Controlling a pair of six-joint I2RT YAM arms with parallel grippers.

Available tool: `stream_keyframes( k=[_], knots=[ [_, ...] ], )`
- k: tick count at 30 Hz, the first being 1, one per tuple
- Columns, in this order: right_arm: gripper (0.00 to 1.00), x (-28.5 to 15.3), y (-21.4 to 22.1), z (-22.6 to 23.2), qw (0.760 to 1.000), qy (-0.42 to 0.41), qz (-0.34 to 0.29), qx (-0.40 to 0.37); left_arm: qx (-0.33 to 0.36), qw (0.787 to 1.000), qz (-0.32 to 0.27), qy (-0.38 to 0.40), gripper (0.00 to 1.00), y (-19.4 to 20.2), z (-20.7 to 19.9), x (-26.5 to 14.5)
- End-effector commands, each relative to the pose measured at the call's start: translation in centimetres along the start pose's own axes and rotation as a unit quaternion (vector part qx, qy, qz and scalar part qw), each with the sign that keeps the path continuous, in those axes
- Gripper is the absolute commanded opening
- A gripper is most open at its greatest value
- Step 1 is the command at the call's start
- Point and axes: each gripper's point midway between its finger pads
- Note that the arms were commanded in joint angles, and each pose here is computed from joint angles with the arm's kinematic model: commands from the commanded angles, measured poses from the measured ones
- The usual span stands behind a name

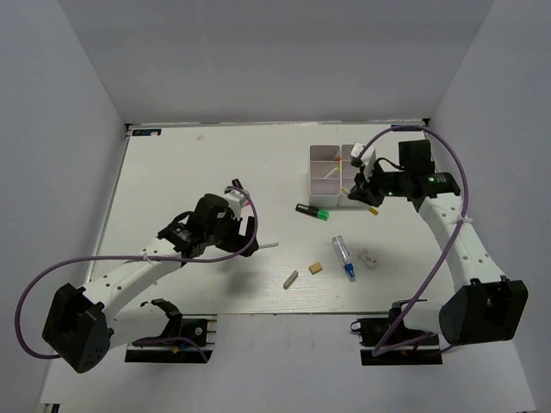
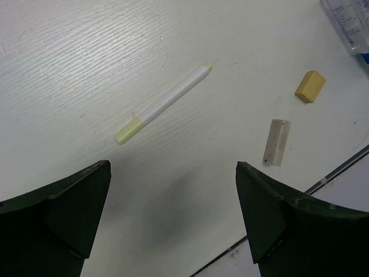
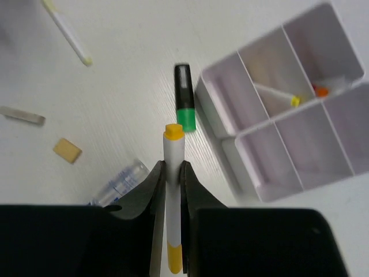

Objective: Sort the stationery into containers
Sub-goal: Place the stationery into the container

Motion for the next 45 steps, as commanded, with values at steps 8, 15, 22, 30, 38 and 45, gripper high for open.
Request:
stream_keyframes(
  k=[8, 15, 22, 30, 38, 45],
  knots=[
    [0.00, 1.4, -9.1, 3.0, 0.955, -0.169, -0.206, -0.129, 0.021, 0.999, -0.020, 0.019, 0.99, -1.2, -0.7, -0.2],
    [0.00, 4.2, -11.8, -0.5, 0.941, -0.189, -0.237, -0.152, 0.012, 1.000, -0.022, 0.019, 0.99, -0.7, -0.7, -0.5],
    [0.00, 6.5, -12.6, -3.1, 0.936, -0.196, -0.253, -0.150, 0.007, 1.000, -0.017, 0.019, 0.99, -0.5, -0.7, -0.5],
    [0.00, 9.8, -12.5, -5.3, 0.927, -0.216, -0.277, -0.131, 0.005, 1.000, -0.003, 0.018, 0.99, -0.4, -0.7, 0.0],
    [0.00, 12.8, -11.8, -8.4, 0.933, -0.206, -0.273, -0.114, 0.003, 1.000, 0.006, 0.017, 0.99, -0.5, -0.6, 0.3],
    [0.19, 12.7, -11.3, -8.7, 0.935, -0.209, -0.268, -0.105, 0.043, 0.999, 0.005, 0.025, 0.99, -1.2, -0.8, 1.1]
  ],
)
Point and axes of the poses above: each gripper's point midway between its finger pads, its own x axis out along the fingers, its own z axis along the line the jaws close on, y = z × x, and after that the axes turned 11 degrees about x, right-handed
